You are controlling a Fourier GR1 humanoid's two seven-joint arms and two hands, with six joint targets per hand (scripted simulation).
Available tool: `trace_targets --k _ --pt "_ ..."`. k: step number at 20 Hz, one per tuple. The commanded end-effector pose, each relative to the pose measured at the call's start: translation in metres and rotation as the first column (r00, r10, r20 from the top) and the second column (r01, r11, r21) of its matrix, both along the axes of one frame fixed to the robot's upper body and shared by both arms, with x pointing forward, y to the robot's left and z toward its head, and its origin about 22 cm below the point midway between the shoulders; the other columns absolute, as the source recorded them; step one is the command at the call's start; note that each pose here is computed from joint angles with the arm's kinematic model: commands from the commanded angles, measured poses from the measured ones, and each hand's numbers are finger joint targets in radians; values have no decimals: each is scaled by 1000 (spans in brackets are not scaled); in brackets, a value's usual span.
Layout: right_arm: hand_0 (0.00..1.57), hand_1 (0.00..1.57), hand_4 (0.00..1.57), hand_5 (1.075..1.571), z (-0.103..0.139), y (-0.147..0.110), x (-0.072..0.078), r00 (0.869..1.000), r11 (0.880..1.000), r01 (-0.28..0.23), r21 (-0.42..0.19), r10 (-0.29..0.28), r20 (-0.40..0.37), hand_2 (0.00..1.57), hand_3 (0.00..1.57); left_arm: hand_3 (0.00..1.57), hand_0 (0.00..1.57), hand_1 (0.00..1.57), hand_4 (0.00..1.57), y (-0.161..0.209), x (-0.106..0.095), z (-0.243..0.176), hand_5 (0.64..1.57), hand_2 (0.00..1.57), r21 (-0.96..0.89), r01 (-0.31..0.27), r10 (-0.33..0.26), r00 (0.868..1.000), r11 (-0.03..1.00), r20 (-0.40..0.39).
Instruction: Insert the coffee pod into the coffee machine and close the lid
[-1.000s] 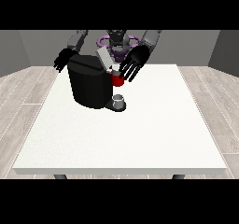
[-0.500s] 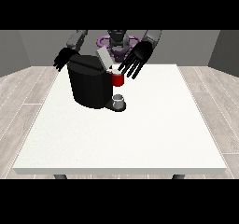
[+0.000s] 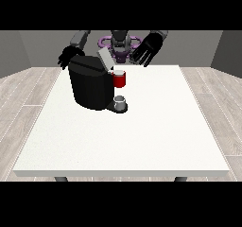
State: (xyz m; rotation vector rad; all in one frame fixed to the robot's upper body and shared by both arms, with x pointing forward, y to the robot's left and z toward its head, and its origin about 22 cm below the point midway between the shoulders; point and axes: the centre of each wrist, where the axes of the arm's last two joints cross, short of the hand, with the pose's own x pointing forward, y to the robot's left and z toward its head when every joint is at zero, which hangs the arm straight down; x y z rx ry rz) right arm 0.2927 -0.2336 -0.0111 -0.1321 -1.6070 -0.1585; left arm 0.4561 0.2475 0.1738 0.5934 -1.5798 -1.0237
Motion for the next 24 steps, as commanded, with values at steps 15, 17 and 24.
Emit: trace_targets --k 15,17,24 --pt "0 0 289 1571 10 -37 -25 992 992 -108 -64 103 -73 0 0 0 0 0 227 -5 -73 -189 1571 0 -691 -225 11 954 687 -300" --pt "0 0 125 1571 28 -35 -18 990 988 -132 -75 128 -52 0 0 0 0 0 90 16 -84 -199 1571 0 -691 -246 9 945 680 -328" --pt "0 0 0 1571 43 -39 -6 986 981 -170 -94 169 -12 0 0 0 0 0 0 -2 -94 -201 1571 0 -765 -222 -58 945 605 -321"
